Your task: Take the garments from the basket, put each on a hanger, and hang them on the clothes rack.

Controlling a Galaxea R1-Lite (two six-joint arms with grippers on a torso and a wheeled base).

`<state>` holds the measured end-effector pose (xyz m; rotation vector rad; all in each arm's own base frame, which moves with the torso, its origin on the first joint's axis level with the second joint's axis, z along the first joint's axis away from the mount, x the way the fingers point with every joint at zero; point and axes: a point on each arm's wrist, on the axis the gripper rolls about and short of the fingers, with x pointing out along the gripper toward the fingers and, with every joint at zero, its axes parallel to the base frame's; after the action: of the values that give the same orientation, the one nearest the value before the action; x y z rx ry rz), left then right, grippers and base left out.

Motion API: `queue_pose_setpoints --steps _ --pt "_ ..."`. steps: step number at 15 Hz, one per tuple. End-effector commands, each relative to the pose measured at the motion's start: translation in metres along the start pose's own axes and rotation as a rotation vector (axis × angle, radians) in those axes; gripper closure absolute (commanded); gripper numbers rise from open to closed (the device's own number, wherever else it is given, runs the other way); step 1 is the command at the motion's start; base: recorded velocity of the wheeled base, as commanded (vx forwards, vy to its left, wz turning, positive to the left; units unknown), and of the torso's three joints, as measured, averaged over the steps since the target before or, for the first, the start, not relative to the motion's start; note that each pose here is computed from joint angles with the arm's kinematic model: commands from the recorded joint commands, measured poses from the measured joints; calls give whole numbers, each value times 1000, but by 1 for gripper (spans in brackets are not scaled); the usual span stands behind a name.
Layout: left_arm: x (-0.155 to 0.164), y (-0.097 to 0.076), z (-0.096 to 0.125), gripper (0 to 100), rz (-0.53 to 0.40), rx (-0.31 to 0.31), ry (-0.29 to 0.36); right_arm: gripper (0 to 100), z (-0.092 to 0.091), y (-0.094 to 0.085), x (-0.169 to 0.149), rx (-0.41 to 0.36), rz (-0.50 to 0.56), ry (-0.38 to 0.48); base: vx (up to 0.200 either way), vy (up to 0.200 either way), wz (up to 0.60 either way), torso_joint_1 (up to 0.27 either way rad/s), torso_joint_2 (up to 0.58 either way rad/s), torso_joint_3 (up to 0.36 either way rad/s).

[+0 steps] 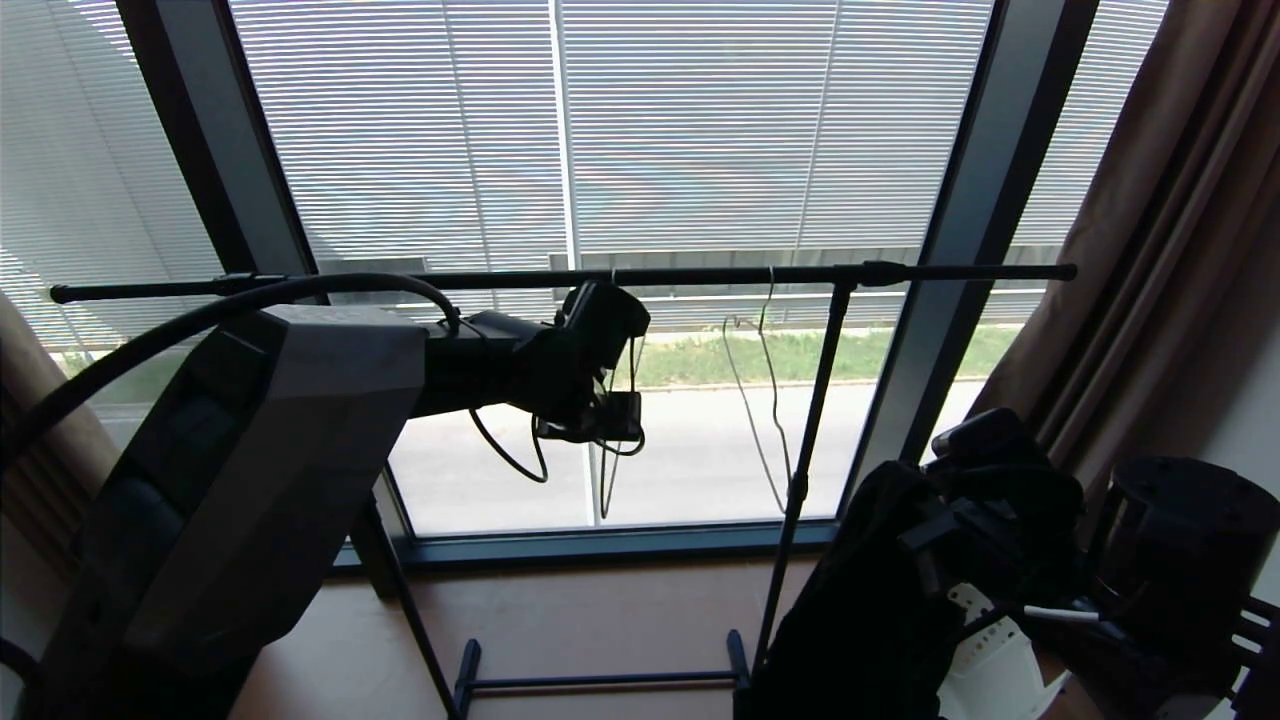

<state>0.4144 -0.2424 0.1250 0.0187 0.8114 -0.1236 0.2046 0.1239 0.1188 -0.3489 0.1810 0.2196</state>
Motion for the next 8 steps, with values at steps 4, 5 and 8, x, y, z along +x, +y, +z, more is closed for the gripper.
queue_pose_setpoints --steps 4,5,8 --pt "4 0 -2 100 4 2 9 100 0 0 0 -1 0 0 0 0 0 0 0 0" --pt "2 1 -1 100 3 0 5 100 0 0 0 -1 -1 1 0 0 0 0 0 0" --pt "-16 2 9 100 -10 -8 -33 100 0 0 0 -1 -1 2 0 0 0 0 0 0"
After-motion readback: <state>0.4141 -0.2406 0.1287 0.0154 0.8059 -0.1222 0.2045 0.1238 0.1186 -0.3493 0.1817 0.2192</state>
